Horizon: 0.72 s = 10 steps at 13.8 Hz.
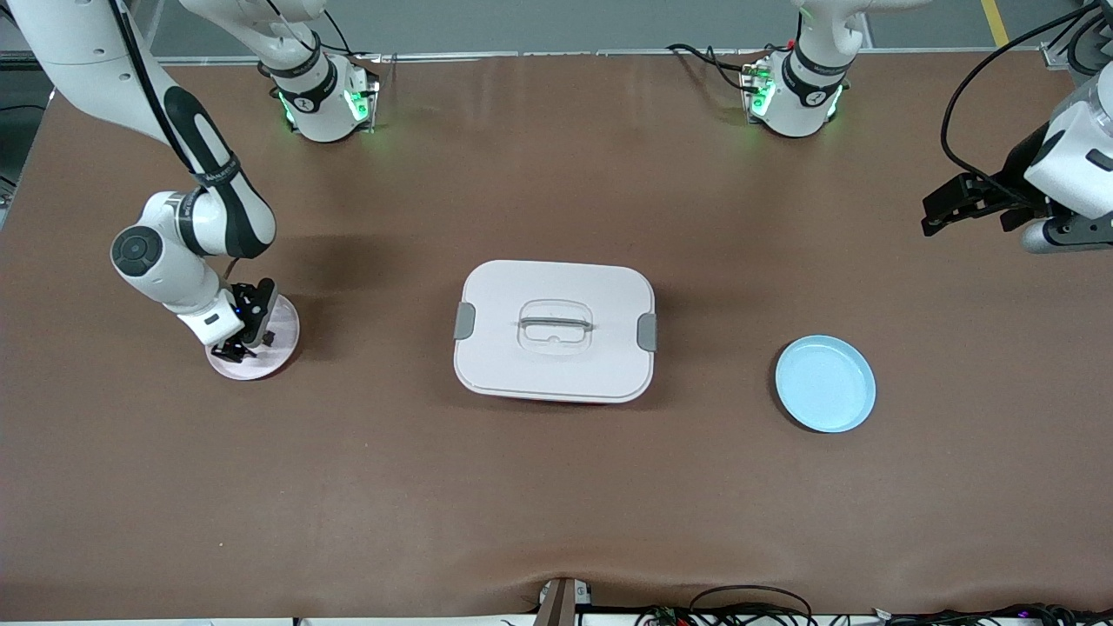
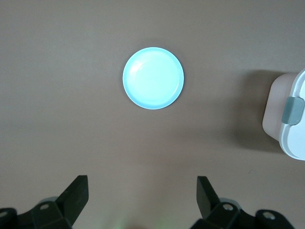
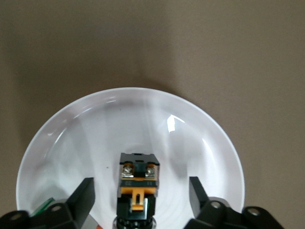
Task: Transfer orange switch to right arm and place
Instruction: 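Lower the switch onto the white plate and open the right gripper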
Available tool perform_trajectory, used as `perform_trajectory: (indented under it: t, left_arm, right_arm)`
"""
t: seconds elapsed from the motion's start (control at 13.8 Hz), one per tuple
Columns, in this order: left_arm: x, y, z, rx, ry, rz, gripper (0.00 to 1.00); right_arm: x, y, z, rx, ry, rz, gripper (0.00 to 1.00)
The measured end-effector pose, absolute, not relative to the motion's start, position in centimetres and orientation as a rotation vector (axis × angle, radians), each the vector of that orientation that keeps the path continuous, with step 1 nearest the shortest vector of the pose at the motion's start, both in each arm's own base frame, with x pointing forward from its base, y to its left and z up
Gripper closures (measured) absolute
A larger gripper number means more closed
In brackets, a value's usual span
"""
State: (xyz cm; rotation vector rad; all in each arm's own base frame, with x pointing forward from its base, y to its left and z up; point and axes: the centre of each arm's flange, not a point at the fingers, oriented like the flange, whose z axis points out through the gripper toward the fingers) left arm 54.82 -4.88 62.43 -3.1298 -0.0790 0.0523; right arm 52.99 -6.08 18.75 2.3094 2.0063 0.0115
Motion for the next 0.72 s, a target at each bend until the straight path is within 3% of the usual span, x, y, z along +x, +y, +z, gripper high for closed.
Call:
perform_trajectory:
  t: [0.07, 0.43, 0.72]
  left_arm:
    - [54.8, -4.7, 62.4, -3.130, -0.083, 0.052, 0.00]
    - [54.8, -4.6, 62.5, -3.130, -0.088, 0.051, 0.00]
    - [54.8, -4.4, 62.5, -3.130, -0.094, 0.053, 0.00]
  right_arm:
    - [53.3, -6.1, 19.0, 2.306, 2.004, 0.017, 0.00]
    - [54.9, -6.1, 22.1, 2.409, 1.954, -0.073, 0.00]
    - [55.9, -5.5, 26.4, 2.720, 1.580, -0.219, 0.00]
